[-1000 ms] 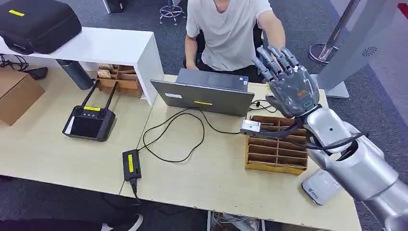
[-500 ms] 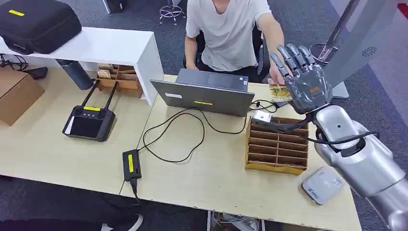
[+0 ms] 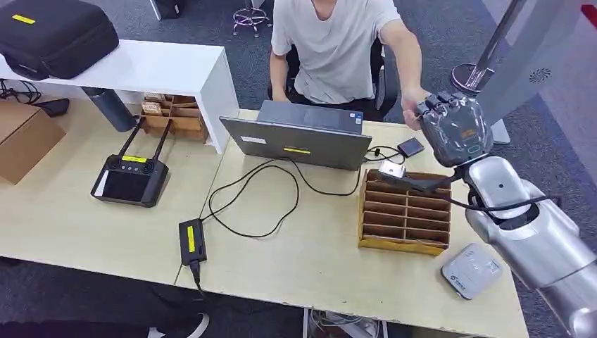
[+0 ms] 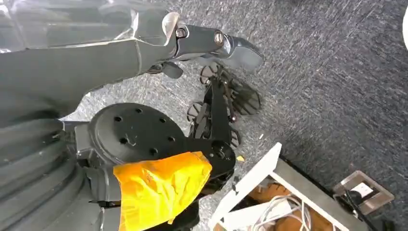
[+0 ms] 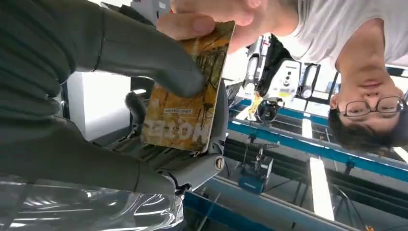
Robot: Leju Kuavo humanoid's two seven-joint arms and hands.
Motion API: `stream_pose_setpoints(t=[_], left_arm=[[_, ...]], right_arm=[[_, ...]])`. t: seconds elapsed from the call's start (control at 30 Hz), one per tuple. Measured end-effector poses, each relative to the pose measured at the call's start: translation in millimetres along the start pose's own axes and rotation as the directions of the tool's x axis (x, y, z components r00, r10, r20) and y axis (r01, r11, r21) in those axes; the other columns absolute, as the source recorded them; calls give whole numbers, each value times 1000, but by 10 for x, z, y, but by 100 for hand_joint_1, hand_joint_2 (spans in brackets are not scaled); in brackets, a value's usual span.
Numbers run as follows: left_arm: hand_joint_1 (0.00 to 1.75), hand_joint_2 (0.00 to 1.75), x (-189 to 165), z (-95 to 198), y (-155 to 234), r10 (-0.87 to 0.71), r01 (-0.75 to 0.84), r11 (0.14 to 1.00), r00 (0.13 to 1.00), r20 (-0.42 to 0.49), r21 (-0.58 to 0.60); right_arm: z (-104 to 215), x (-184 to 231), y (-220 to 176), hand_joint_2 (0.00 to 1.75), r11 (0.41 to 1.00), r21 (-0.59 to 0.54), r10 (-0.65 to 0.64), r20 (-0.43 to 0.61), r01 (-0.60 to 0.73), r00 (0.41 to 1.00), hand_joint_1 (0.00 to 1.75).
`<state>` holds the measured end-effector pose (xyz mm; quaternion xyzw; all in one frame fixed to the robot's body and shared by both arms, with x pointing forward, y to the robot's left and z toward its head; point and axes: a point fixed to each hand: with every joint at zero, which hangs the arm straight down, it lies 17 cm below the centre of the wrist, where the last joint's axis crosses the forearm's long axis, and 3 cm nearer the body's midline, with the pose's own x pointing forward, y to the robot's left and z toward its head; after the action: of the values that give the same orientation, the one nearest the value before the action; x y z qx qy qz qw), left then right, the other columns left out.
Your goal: Pass the card to the sensor for recognition and then transmit it.
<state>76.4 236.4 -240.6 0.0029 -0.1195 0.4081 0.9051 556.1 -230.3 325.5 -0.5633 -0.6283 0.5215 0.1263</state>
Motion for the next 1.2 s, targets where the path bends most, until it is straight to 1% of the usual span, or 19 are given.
stream_pose_setpoints(t=[0.3, 0.43, 0.6, 0.9, 0.97, 1.03, 1.13, 1.2], left_arm=[[0, 175, -17, 5, -2, 50, -50, 999, 999, -10, -3], [0, 175, -17, 2, 18, 44, -44, 999, 999, -8, 7], [0, 175, -69, 11, 34, 55, -54, 998, 998, -29, 20], [0, 175, -89, 25, 12, 55, -54, 998, 998, -33, 18], [0, 175, -104, 32, 9, 68, -67, 998, 997, -42, 17], [0, 175, -126, 40, 22, 82, -81, 996, 995, -52, 23], [0, 175, -176, 69, 32, 114, -112, 993, 991, -70, 32], [0, 175, -191, 90, 25, 131, -129, 991, 989, -75, 34]], right_arm=[[8, 5, 27, 175, 1000, 10, 5, 4, -5, 1000, 175], [16, 3, 39, 175, 1000, 12, 6, 4, -6, 1000, 175], [26, -6, 72, 175, 1000, 26, 9, 0, -9, 1000, 175], [61, -80, 140, 175, 999, 48, 21, -19, -20, 1000, 175], [82, -142, 208, 175, 996, 87, 29, -40, -26, 999, 175], [137, -242, 320, 175, 988, 151, 43, -63, -33, 997, 175], [310, -486, 535, 175, 957, 288, 72, -99, -41, 992, 175], [428, -645, 583, 175, 939, 341, 86, -112, -43, 990, 175]])
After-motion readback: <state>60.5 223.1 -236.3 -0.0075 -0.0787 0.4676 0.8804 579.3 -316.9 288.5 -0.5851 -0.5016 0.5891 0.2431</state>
